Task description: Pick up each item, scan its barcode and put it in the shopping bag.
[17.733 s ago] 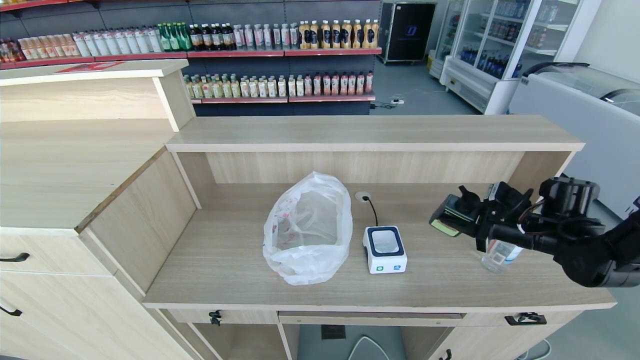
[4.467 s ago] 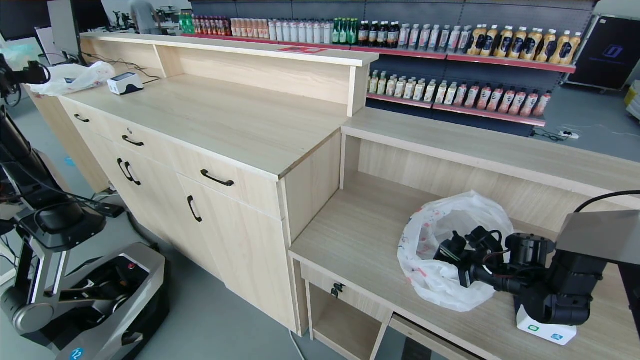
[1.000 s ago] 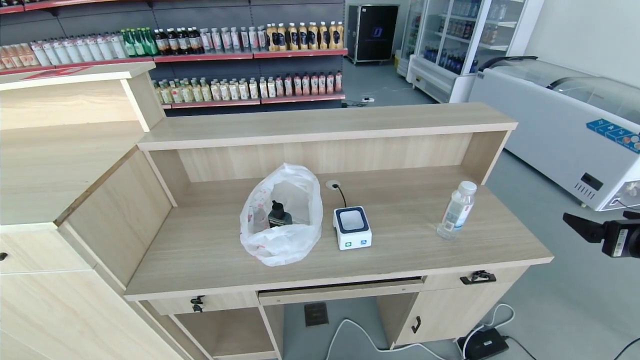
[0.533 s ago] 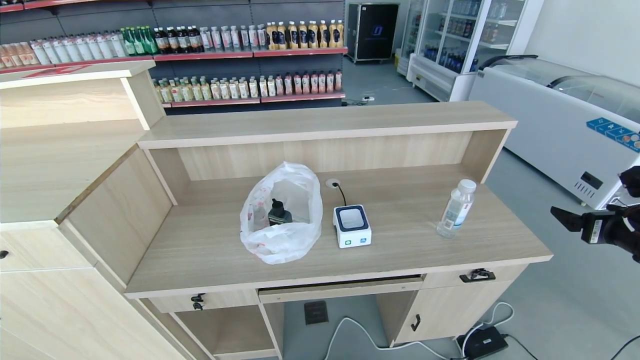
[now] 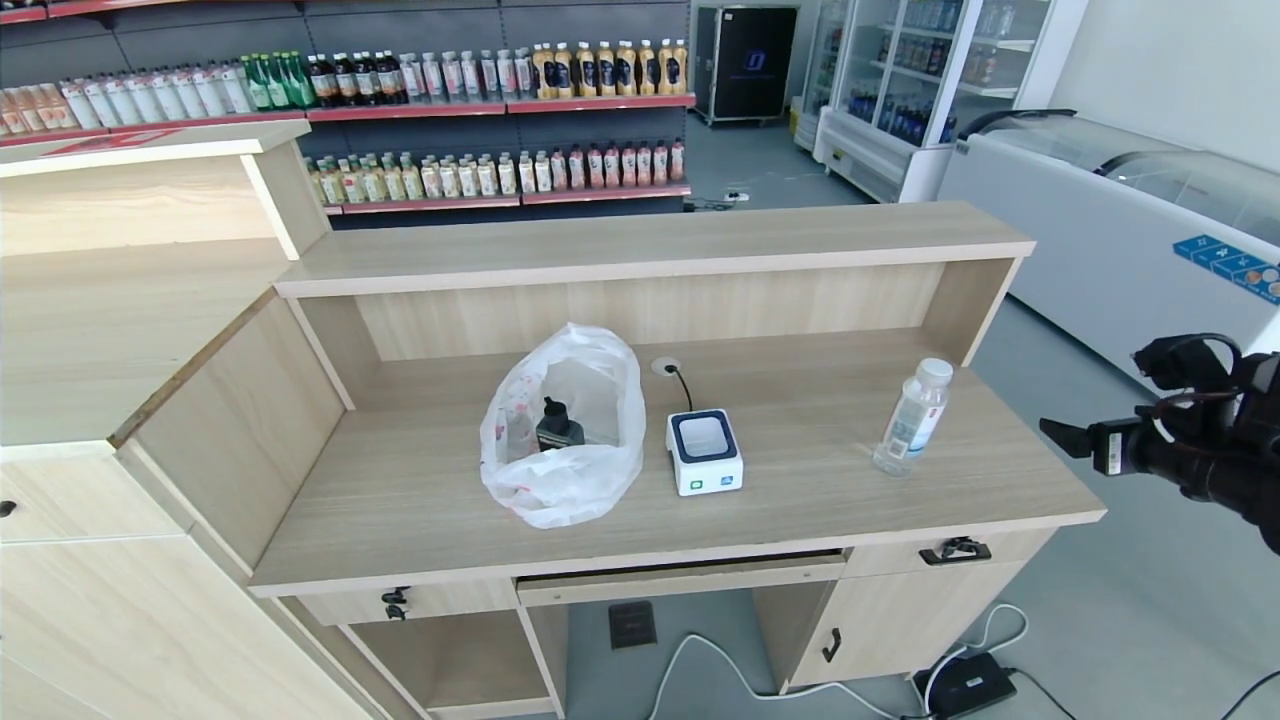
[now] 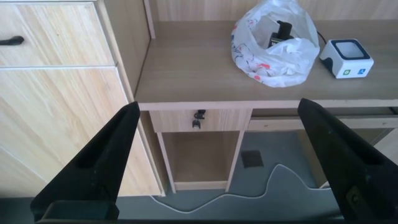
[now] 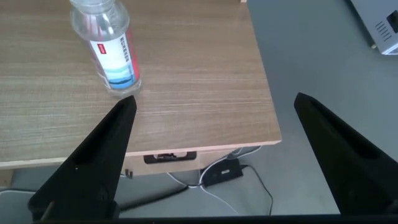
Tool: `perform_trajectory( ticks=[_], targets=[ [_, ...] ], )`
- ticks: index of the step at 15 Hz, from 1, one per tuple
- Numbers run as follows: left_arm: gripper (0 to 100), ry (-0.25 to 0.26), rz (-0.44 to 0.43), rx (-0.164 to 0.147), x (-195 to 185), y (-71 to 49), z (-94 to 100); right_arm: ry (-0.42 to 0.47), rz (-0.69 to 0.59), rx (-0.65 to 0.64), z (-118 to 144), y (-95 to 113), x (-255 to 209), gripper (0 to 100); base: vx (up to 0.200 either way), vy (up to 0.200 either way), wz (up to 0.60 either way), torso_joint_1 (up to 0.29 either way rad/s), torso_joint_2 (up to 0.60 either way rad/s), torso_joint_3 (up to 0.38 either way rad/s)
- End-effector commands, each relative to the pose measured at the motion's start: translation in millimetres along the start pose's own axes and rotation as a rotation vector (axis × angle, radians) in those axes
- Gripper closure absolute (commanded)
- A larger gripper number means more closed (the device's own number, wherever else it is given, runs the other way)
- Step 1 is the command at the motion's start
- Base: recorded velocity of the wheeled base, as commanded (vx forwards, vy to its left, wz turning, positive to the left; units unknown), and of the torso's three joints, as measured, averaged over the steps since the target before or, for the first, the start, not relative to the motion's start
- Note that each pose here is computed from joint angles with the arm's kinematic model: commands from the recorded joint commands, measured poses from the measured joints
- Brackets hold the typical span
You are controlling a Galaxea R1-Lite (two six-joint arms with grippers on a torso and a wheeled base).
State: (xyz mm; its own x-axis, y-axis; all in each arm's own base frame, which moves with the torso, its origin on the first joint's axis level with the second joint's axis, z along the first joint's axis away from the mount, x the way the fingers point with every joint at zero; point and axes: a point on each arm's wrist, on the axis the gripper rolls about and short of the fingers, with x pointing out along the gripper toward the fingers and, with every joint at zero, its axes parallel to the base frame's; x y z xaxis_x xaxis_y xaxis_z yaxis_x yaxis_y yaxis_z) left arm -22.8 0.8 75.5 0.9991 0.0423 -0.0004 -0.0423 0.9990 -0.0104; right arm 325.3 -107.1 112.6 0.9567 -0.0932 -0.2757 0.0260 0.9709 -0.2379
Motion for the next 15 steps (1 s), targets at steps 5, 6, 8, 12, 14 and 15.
perform_trajectory(
  ticks=[5, 6, 8, 12, 14, 15],
  targets=[
    [0, 0.0, 0.001, 0.0, 0.0, 0.0, 0.0, 0.076, 0.07, -0.042, -34.7, 14.2, 47.8, 0, 0.0, 0.0, 0.0, 0.0, 0.0, 0.0],
    [0, 0.0, 0.001, 0.0, 0.0, 0.0, 0.0, 0.061, 0.083, -0.044, -33.3, 15.0, 55.6, 0, 0.0, 0.0, 0.0, 0.0, 0.0, 0.0],
    [0, 0.0, 0.001, 0.0, 0.0, 0.0, 0.0, 0.017, 0.122, -0.049, -28.3, 13.3, 68.0, 0, 0.0, 0.0, 0.0, 0.0, 0.0, 0.0],
    [0, 0.0, 0.001, 0.0, 0.0, 0.0, 0.0, -0.055, 0.155, -0.069, -14.8, 18.6, 93.4, 0, 0.0, 0.0, 0.0, 0.0, 0.0, 0.0],
    [0, 0.0, 0.001, 0.0, 0.0, 0.0, 0.0, -0.073, 0.194, -0.077, -15.1, 26.1, 102.5, 0, 0.0, 0.0, 0.0, 0.0, 0.0, 0.0],
    [0, 0.0, 0.001, 0.0, 0.0, 0.0, 0.0, -0.072, 0.204, -0.079, -17.1, 28.6, 105.1, 0, 0.0, 0.0, 0.0, 0.0, 0.0, 0.0]
  ],
)
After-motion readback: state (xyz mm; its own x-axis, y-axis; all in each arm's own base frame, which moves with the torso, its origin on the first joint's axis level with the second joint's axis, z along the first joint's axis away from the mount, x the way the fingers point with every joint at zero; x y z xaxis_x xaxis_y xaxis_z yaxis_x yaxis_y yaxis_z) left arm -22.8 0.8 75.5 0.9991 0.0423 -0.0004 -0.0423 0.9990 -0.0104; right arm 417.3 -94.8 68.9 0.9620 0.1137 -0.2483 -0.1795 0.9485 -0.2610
